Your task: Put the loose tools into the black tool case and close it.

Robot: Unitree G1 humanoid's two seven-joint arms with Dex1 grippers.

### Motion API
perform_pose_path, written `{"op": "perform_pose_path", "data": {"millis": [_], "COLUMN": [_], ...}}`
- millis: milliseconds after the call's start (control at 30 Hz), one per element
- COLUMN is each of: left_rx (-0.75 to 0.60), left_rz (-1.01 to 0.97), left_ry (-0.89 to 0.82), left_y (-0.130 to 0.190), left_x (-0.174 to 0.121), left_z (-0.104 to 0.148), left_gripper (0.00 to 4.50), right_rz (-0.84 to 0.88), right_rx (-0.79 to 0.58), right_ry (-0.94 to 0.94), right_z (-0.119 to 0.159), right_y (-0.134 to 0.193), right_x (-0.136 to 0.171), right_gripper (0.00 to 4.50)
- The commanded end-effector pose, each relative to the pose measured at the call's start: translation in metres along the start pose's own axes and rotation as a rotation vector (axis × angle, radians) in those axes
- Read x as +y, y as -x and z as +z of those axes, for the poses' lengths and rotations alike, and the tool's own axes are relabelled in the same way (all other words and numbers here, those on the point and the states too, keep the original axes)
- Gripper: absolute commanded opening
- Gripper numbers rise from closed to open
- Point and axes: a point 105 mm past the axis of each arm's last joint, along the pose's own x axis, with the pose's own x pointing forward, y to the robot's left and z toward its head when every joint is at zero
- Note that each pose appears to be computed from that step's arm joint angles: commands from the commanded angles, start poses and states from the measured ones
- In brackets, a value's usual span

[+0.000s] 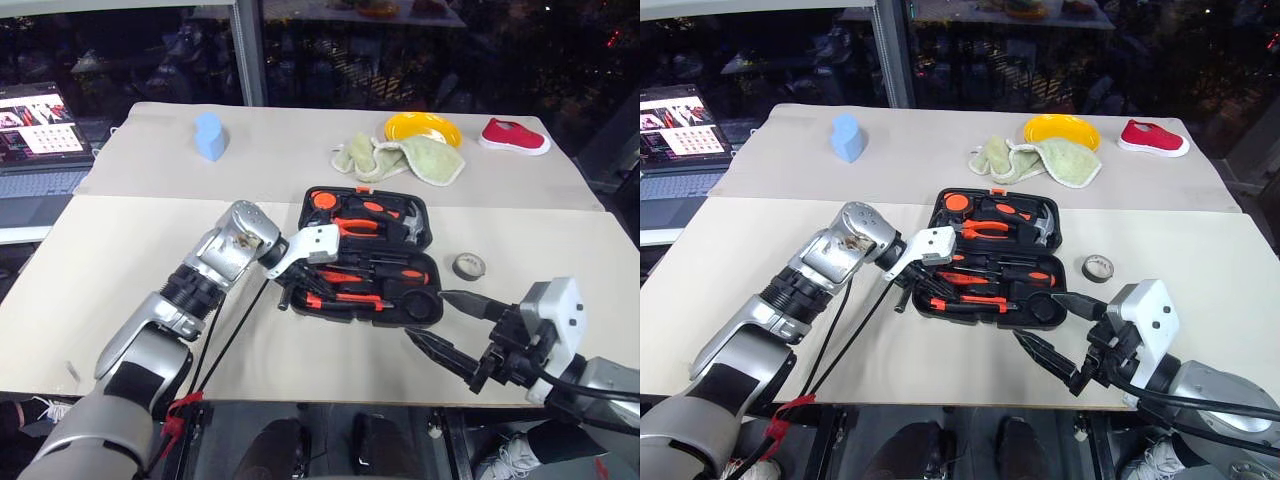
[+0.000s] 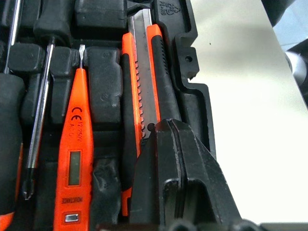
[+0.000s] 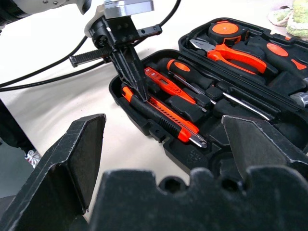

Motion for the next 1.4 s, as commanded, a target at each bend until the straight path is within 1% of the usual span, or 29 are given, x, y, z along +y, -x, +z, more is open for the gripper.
{"op": "perform_pose_path", "data": {"millis": [33, 167, 267, 367, 467, 567, 600, 667, 733, 767, 833, 867, 967, 1000, 1033, 1067, 1133, 1267, 1400], "left_rx": [0.034, 0.093, 0.157, 0.162, 0.095, -0.051, -0.127, -0.212, -0.285, -0.320, -0.455, -0.487, -0.497, -0.504, -0.508, -0.512, -0.514, -0.500, -0.498], "left_rz": [-0.012, -0.011, -0.010, 0.020, 0.069, 0.116, 0.132, 0.143, 0.138, 0.130, 0.144, 0.146, 0.130, 0.114, 0.101, 0.092, 0.079, 0.064, 0.075], "left_ry": [-0.031, -0.108, -0.175, -0.187, -0.170, -0.173, -0.156, -0.106, -0.042, -0.018, 0.014, 0.010, -0.053, -0.064, -0.066, -0.072, -0.081, -0.121, -0.128], "left_y": [-0.005, -0.015, -0.022, -0.023, -0.019, -0.003, 0.005, 0.020, 0.040, 0.047, 0.074, 0.080, 0.088, 0.090, 0.091, 0.092, 0.093, 0.094, 0.095], "left_x": [-0.004, -0.008, -0.011, -0.007, 0.002, 0.009, 0.011, 0.014, 0.017, 0.017, 0.018, 0.016, 0.004, -0.002, -0.007, -0.012, -0.019, -0.034, -0.038], "left_z": [-0.008, -0.019, -0.033, -0.036, -0.024, -0.001, 0.008, 0.016, 0.024, 0.028, 0.047, 0.053, 0.055, 0.056, 0.057, 0.058, 0.060, 0.062, 0.065], "left_gripper": [0.01, 0.01, 0.01, 0.01, 0.01, 0.01, 0.01, 0.01, 0.52, 0.69, 1.38, 1.74, 2.76, 3.18, 3.47, 3.95, 4.45, 4.45, 4.45], "right_rz": [0.008, 0.005, 0.005, 0.005, 0.002, -0.046, -0.092, -0.168, -0.229, -0.249, -0.276, -0.280, -0.230, -0.215, -0.202, -0.184, -0.146, -0.068, 0.006], "right_rx": [-0.034, -0.037, -0.040, -0.038, -0.030, -0.013, -0.004, 0.029, 0.091, 0.113, 0.190, 0.216, 0.304, 0.335, 0.361, 0.387, 0.426, 0.503, 0.553], "right_ry": [0.016, 0.015, 0.012, 0.010, 0.009, 0.028, 0.025, 0.034, 0.058, 0.067, 0.098, 0.108, 0.149, 0.161, 0.176, 0.190, 0.204, 0.271, 0.313], "right_z": [0.008, 0.009, 0.010, 0.010, 0.008, 0.003, -0.001, -0.007, -0.013, -0.014, -0.011, -0.009, -0.004, -0.003, -0.002, -0.001, 0.000, -0.006, -0.013], "right_y": [0.001, 0.000, 0.000, 0.000, 0.000, 0.002, 0.004, 0.010, 0.021, 0.026, 0.039, 0.043, 0.047, 0.046, 0.045, 0.043, 0.038, 0.013, -0.009], "right_x": [0.004, 0.003, 0.003, 0.002, 0.002, -0.006, -0.014, -0.031, -0.052, -0.061, -0.089, -0.099, -0.119, -0.125, -0.131, -0.138, -0.147, -0.164, -0.174], "right_gripper": [4.50, 4.50, 4.50, 4.50, 4.50, 4.50, 4.50, 4.50, 4.50, 4.50, 4.50, 4.50, 4.50, 4.50, 4.50, 4.50, 4.50, 4.50, 4.50]}}
